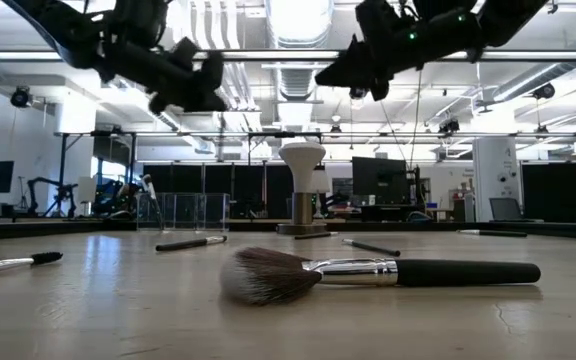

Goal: Put items in baskets/containers
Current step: Put the eyeshadow brush into the left section of the transparent organizer

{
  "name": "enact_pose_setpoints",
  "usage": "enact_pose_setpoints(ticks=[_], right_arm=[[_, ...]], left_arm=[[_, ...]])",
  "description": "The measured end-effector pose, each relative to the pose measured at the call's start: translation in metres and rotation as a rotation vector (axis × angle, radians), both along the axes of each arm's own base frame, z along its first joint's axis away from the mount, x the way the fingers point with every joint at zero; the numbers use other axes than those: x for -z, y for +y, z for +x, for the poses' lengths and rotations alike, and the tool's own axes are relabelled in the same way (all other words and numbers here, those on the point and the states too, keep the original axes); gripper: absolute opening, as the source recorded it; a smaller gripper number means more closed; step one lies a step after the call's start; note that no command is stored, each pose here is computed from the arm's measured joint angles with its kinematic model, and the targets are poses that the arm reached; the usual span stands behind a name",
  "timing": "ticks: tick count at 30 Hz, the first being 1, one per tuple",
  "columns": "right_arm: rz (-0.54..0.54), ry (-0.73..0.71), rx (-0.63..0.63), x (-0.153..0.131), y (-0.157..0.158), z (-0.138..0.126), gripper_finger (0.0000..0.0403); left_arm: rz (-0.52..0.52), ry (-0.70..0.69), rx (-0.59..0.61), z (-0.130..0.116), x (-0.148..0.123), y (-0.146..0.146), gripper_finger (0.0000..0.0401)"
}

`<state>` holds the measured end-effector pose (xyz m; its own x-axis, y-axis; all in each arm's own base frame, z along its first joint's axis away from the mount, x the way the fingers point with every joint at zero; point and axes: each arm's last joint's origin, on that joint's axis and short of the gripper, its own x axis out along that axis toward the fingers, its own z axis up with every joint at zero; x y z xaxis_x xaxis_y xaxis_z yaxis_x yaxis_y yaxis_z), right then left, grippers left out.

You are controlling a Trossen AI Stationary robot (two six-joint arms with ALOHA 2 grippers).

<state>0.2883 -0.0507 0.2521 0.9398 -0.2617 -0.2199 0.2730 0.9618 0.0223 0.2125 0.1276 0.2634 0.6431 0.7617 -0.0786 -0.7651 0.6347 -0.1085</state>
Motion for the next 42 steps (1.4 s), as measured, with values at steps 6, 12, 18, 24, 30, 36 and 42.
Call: enact_pose_setpoints(ticks=[6, 12, 18, 24, 30, 36, 42], right_arm=[[0.002, 0.011, 0.005, 0.008, 0.0, -0.003, 0.0009], [0.001, -0.004, 0.004, 0.016, 0.001, -0.006, 0.0009], [-0.001, -0.011, 0.003, 0.016, 0.001, -0.007, 0.0008], [-0.001, -0.01, 0.003, 0.016, 0.001, -0.007, 0.0008], [-0.006, -0.006, 0.001, 0.016, 0.001, -0.007, 0.0008], [-0.021, 0.008, -0.003, 0.019, 0.001, -0.008, 0.0008], [-0.03, 0.011, -0.005, 0.019, 0.001, -0.008, 0.0008]], left_arm=[[-0.019, 0.015, -0.207, -0.026, 0.0, 0.03, 0.0004], [-0.043, 0.047, -0.417, -0.052, 0.01, 0.065, 0.0004], [-0.07, 0.067, -0.518, -0.061, 0.023, 0.084, 0.0002], [-0.129, 0.07, -0.552, -0.058, 0.039, 0.092, 0.0002], [-0.174, 0.082, -0.574, -0.057, 0.052, 0.094, 0.0002], [-0.233, 0.067, -0.593, -0.064, 0.071, 0.085, 0.0002], [-0.276, 0.033, -0.611, -0.069, 0.083, 0.079, 0.0021]])
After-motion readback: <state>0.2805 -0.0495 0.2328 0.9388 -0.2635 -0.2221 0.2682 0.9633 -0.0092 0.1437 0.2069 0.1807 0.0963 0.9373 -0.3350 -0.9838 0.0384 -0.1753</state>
